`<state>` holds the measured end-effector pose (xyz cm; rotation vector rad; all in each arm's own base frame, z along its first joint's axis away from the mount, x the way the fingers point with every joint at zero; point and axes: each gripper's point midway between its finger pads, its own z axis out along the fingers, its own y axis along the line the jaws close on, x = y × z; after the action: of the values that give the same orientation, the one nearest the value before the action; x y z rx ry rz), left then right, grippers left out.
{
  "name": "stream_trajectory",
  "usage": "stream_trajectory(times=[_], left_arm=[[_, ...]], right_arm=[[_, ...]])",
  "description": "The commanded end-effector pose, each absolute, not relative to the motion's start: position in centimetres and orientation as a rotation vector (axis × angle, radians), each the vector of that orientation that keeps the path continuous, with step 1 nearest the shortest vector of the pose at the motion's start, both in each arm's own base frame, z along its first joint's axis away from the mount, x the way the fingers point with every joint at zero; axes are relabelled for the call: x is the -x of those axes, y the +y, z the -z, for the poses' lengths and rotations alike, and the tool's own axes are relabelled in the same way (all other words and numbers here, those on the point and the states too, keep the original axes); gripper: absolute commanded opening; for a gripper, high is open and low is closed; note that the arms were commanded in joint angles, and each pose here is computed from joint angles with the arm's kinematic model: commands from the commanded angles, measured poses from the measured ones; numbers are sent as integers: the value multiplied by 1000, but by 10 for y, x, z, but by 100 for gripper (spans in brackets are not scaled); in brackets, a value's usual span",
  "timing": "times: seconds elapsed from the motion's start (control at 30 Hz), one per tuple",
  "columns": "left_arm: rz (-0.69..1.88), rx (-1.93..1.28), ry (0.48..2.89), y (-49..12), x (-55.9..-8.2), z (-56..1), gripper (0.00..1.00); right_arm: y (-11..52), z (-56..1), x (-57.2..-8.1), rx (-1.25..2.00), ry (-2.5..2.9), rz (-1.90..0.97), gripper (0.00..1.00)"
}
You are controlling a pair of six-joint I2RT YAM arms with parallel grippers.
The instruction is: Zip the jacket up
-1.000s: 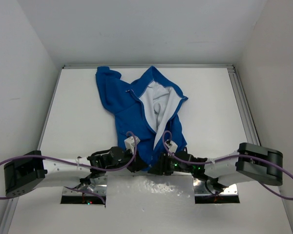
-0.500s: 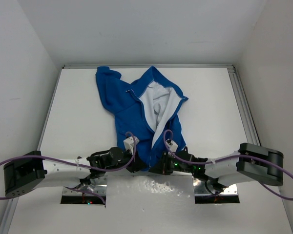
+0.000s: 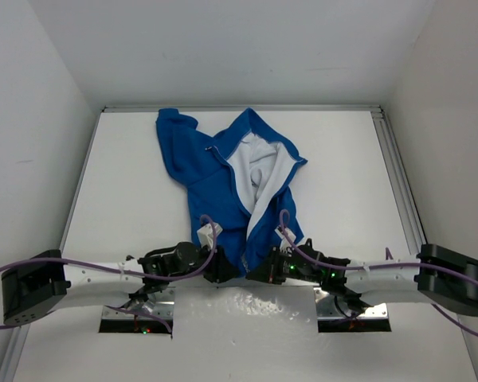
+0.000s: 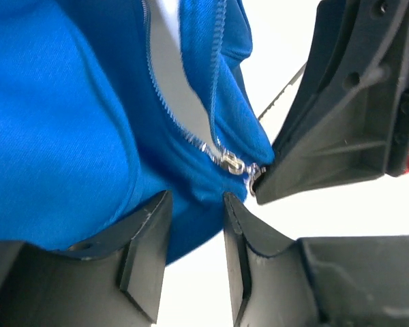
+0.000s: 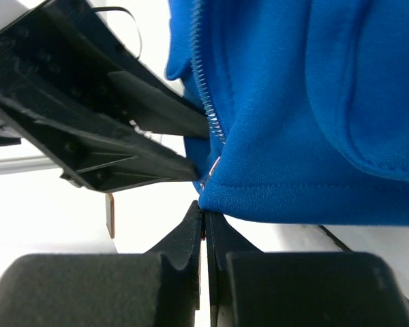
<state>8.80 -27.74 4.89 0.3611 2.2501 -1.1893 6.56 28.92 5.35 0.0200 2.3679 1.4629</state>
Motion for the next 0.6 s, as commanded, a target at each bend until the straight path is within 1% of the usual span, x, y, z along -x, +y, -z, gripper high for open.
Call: stream_trajectory(times=[0.0,0.27,0.33,0.37,0.4,0.43,0.47,0.53,0.57], left_arm=[[1245,-303,2246,-275,-82,-52,34],[1364,-193,2283,-275,-71,-60,34],[1355,-161,2285,-273,-74,-61,32],[1281,-143,2350,-265,-73,-48,28],[1039,-7,2375,-243,-97,-30,22],[1050,-4,2364,-243,-98,-33,22],[999,44,2345,-238,-107,-33,22],[820,156,2289,-216,-131,-28,25],[744,218,2266,-208,-147,-36,26]], right_arm=[[273,-30,-64,-78,2426,-1376,0],[269,-23,-63,-93,2437,-1374,0],[267,-19,-62,-95,2449,-1365,0],[266,-18,-61,-109,2454,-1366,0],[267,-19,-58,-103,2451,-1392,0],[267,-20,-59,-103,2449,-1394,0],[266,-17,-57,-95,2460,-1387,0],[265,-16,-57,-105,2467,-1385,0],[265,-15,-56,-105,2470,-1382,0]])
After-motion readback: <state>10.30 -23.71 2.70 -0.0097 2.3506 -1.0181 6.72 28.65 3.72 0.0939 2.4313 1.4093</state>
